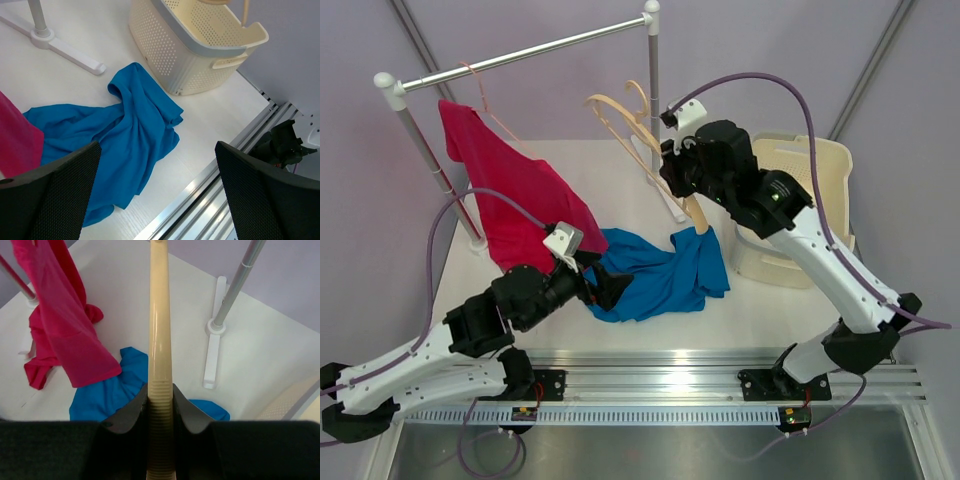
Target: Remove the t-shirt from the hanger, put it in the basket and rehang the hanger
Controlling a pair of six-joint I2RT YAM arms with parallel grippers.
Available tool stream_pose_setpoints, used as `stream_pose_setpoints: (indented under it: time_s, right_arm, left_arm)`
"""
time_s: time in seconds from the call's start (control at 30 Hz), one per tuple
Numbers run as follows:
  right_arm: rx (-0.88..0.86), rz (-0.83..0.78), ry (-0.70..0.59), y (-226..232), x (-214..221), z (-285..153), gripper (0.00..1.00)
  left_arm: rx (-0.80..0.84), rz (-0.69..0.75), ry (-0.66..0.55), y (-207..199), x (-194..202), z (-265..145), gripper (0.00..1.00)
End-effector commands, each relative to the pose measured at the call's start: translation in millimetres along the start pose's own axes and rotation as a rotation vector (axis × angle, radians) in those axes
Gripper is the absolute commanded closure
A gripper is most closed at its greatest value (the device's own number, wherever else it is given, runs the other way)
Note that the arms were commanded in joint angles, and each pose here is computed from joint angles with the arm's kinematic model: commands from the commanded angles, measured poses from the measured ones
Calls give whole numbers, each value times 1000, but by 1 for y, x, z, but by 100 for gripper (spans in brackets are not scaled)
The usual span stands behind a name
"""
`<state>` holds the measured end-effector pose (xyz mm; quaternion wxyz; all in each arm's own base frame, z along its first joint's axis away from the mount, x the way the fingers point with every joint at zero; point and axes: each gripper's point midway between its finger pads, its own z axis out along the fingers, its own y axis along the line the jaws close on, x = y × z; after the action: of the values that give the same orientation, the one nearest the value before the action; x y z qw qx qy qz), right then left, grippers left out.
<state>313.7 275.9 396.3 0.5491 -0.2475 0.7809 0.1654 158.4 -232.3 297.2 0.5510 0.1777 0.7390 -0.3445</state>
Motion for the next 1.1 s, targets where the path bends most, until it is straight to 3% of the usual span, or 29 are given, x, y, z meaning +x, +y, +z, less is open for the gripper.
stream_pose_setpoints:
  time_s: [0.0,0.5,0.8,1.07]
  right_arm:
    - [85,-24,-132,-13,-48,-1,100]
    - [246,-102,-209,-20,-96,111,100]
    - [260,-76,-325,-18,-118,134,100]
    - [276,-53,-371,-20,-117,163,100]
  left_arm:
    - [22,-43,-122,-5,-21,5,1]
    - [-1,-49,-122,11,24,21,1]
    - [27,-33,-76,7,38,24,1]
    - [29,-47,-123,11,31,11,1]
